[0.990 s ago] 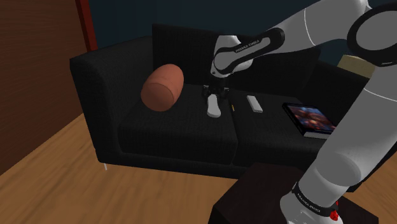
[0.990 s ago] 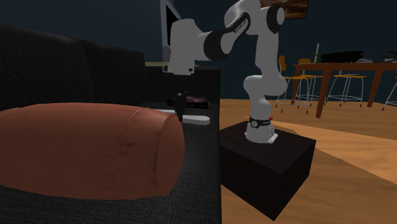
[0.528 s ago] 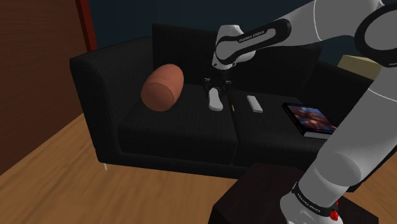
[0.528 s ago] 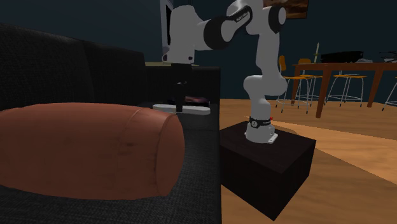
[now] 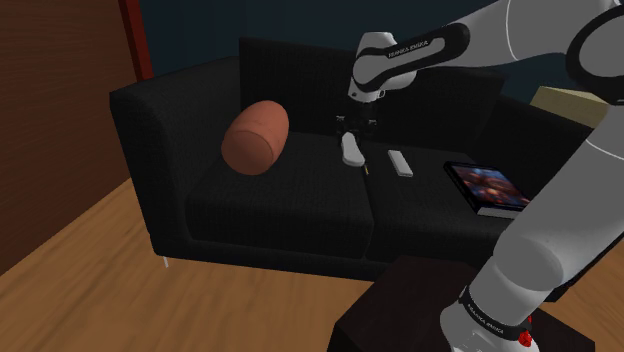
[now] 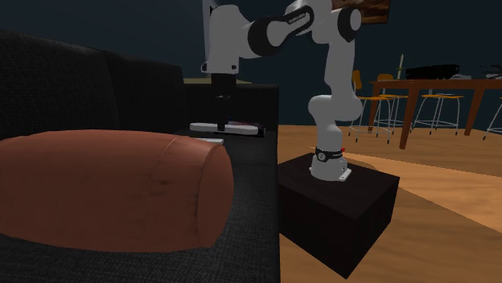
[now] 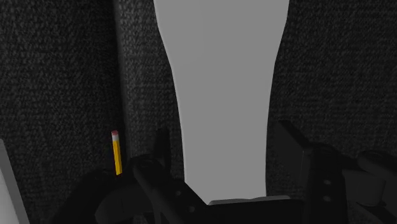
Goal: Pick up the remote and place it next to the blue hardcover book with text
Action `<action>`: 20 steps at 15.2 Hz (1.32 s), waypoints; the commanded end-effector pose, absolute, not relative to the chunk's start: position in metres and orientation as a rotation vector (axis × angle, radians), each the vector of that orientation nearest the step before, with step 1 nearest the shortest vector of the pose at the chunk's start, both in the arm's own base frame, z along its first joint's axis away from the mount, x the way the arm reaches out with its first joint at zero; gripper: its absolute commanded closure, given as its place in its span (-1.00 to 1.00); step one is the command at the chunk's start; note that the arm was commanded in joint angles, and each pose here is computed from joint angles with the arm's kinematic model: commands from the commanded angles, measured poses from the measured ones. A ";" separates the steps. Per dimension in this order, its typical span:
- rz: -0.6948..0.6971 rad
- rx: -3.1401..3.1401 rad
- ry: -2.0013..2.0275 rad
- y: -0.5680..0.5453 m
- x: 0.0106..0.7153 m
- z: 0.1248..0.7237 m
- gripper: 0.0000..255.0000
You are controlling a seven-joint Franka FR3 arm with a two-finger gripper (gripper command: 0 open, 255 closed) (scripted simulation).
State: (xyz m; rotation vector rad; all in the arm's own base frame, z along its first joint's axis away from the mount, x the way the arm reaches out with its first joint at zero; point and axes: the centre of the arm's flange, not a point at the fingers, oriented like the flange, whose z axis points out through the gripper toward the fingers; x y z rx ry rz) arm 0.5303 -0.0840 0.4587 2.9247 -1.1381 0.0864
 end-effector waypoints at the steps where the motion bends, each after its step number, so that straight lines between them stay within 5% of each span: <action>1: 0.087 2.926 -1.136 -0.109 0.522 0.459 1.00; 20: 0.087 2.926 -1.136 -0.349 0.450 0.460 1.00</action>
